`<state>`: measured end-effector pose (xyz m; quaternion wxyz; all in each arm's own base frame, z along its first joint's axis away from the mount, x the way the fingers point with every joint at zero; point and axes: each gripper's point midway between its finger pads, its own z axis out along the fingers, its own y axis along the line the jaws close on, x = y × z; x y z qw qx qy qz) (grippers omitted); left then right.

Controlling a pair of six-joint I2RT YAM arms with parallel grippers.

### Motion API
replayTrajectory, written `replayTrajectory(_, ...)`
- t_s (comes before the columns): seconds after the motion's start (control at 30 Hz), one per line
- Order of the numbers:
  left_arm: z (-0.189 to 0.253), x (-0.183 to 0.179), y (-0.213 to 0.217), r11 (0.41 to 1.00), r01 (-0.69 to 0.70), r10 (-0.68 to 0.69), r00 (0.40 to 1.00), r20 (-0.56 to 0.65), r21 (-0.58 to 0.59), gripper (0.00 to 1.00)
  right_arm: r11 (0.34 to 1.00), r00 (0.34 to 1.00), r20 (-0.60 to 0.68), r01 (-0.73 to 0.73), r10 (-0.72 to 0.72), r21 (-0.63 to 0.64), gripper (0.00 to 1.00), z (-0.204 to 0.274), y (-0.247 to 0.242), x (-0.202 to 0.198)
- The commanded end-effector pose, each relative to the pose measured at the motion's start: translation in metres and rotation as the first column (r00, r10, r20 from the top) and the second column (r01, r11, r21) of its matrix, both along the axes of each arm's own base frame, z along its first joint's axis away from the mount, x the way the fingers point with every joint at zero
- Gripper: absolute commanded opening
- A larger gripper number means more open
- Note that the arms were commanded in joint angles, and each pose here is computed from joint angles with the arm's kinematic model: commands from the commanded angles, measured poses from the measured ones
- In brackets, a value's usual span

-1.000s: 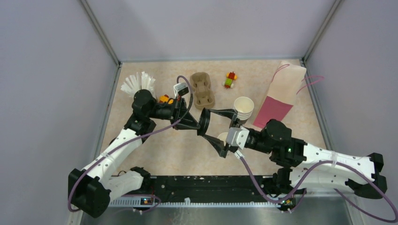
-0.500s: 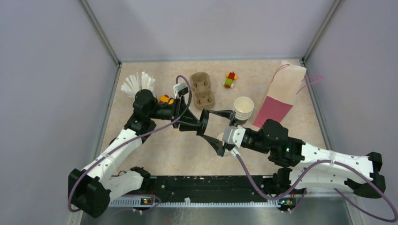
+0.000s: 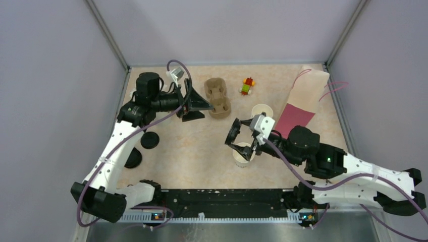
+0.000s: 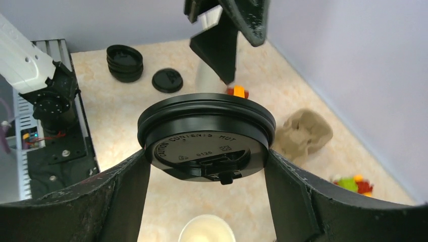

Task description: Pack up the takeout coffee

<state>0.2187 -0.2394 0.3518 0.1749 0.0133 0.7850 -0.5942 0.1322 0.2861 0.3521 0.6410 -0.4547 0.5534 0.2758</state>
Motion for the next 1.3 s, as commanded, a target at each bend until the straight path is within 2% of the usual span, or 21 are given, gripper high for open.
replayTrajectory(0.0, -0.044, 0.009, 0.028, 0.955, -0.120, 0.115, 0.993, 0.037, 0.272, 0.99, 0.985, 0.955, -0.241, 0.168, -0.170, -0.029, 0.70, -0.004, -0.031, 0.007)
replayTrajectory(0.17, -0.044, 0.010, 0.039, 0.932, -0.197, 0.167, 0.978, 0.122, 0.304, 0.99, 0.919, 0.829, -0.398, 0.334, -0.392, -0.209, 0.70, -0.036, -0.047, 0.016)
replayTrajectory(0.23, -0.045, 0.009, 0.043, 0.926, -0.231, 0.195, 0.970, 0.147, 0.298, 0.99, 0.887, 0.789, -0.418, 0.339, -0.450, -0.314, 0.70, -0.051, -0.049, 0.014)
replayTrajectory(0.33, -0.050, 0.005, 0.048, 0.919, -0.255, 0.212, 0.963, 0.169, 0.302, 0.99, 0.801, 0.695, -0.428, 0.381, -0.578, -0.462, 0.70, -0.066, -0.057, 0.014)
replayTrajectory(0.5, -0.057, 0.005, 0.063, 0.880, -0.300, 0.224, 0.946, 0.236, 0.369, 0.99, 0.717, 0.617, -0.439, 0.317, -0.653, -0.621, 0.72, -0.079, -0.057, 0.002)
replayTrajectory(0.73, -0.056, 0.007, 0.084, 0.813, -0.374, 0.234, 0.912, 0.337, 0.446, 0.99, 0.650, 0.486, -0.509, 0.176, -0.711, -0.740, 0.72, -0.096, -0.061, 0.002)
replayTrajectory(0.9, -0.058, 0.005, 0.087, 0.808, -0.382, 0.228, 0.904, 0.361, 0.448, 0.99, 0.597, 0.443, -0.493, 0.130, -0.749, -0.792, 0.72, -0.114, -0.060, 0.016)
replayTrajectory(1.07, -0.053, 0.001, 0.086, 0.818, -0.375, 0.215, 0.903, 0.373, 0.436, 0.99, 0.581, 0.455, -0.479, 0.111, -0.751, -0.806, 0.73, -0.120, -0.051, 0.034)
replayTrajectory(1.17, -0.050, -0.001, 0.088, 0.813, -0.374, 0.197, 0.898, 0.393, 0.447, 0.99, 0.537, 0.439, -0.455, 0.078, -0.775, -0.840, 0.73, -0.135, -0.054, 0.036)
replayTrajectory(1.27, -0.048, -0.003, 0.093, 0.798, -0.384, 0.192, 0.893, 0.407, 0.466, 0.99, 0.544, 0.428, -0.474, 0.051, -0.770, -0.838, 0.73, -0.147, -0.052, 0.036)
